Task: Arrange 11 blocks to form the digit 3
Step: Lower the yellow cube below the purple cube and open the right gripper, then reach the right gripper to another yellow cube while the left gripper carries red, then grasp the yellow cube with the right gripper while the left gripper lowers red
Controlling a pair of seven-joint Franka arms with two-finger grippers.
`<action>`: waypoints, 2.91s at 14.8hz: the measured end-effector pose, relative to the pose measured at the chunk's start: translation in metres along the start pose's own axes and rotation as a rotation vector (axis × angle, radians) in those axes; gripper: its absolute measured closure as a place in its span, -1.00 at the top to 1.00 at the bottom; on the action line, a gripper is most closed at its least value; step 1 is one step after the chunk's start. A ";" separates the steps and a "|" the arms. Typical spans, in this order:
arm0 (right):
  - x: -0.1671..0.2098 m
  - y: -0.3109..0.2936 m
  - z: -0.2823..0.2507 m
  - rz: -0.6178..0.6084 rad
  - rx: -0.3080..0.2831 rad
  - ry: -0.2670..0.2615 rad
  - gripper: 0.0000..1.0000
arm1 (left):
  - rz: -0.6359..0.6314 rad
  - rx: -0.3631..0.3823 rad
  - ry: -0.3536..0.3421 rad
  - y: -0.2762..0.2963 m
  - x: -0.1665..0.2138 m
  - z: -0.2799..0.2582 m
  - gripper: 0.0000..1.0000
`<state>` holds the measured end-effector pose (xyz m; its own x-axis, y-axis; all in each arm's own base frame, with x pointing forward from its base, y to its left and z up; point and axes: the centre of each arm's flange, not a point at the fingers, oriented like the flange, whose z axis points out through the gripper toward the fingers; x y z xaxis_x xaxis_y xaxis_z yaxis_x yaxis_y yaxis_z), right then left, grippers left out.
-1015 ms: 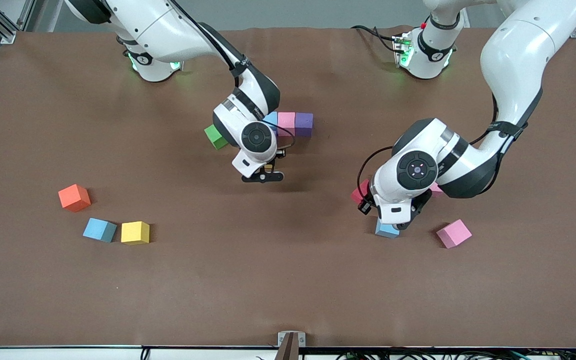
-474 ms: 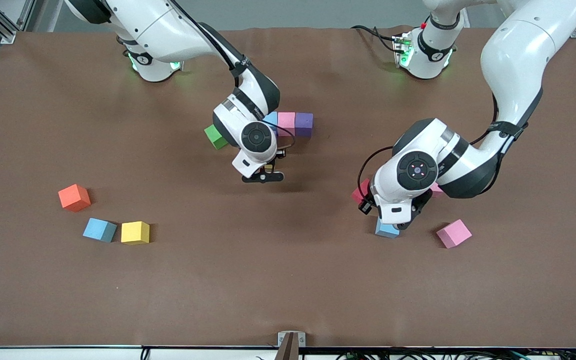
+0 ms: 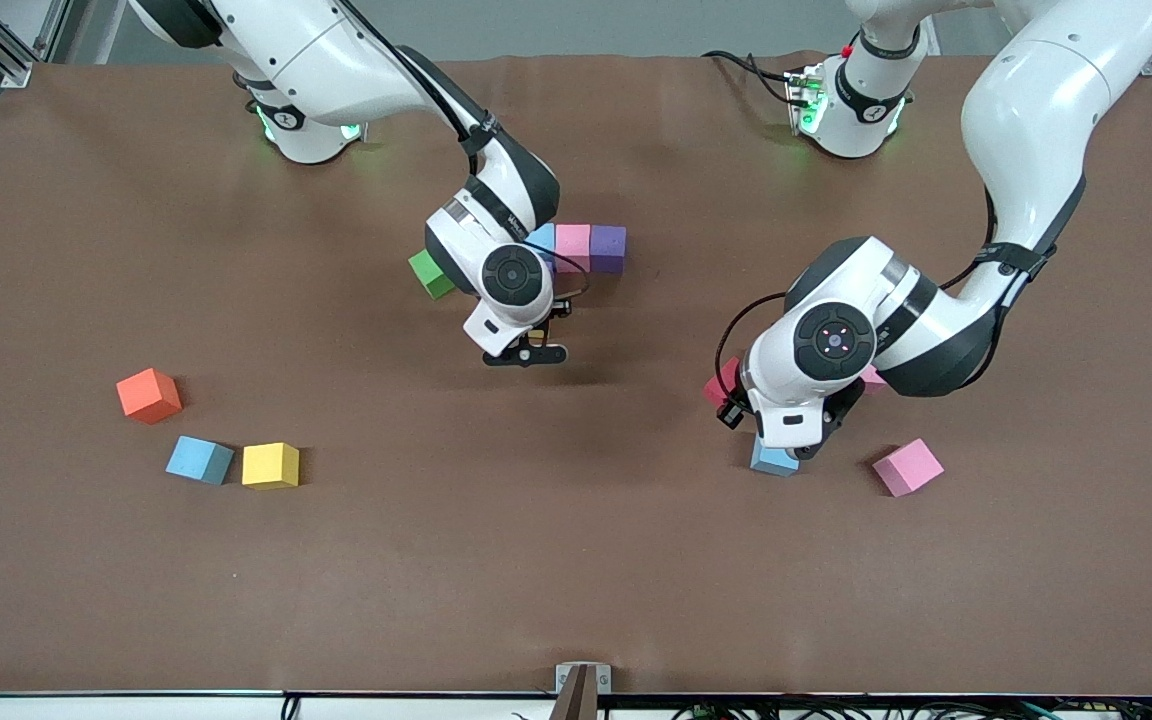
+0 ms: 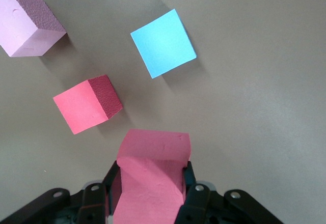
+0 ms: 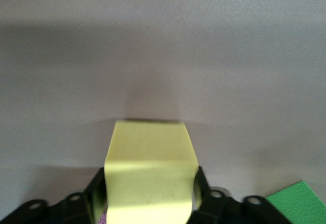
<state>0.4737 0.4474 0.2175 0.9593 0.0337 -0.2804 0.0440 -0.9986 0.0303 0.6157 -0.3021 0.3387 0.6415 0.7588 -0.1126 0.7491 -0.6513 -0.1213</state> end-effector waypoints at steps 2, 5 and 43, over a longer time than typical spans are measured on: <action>0.000 0.000 0.000 0.000 0.000 0.000 0.97 | 0.000 0.000 0.000 0.000 0.000 0.000 0.00; 0.001 0.000 -0.003 0.001 0.004 0.005 1.00 | 0.000 0.000 0.000 0.000 0.000 0.000 0.00; 0.201 0.423 -0.082 -0.273 -0.114 0.235 1.00 | -0.643 -0.157 -0.011 0.000 -0.255 0.134 0.00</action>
<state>0.7082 0.0356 0.2529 0.9453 0.3197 -0.0651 0.3248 -0.9410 0.0948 0.4299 -0.4959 0.2358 0.0568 0.9955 -0.0763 0.9980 -0.0586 -0.0224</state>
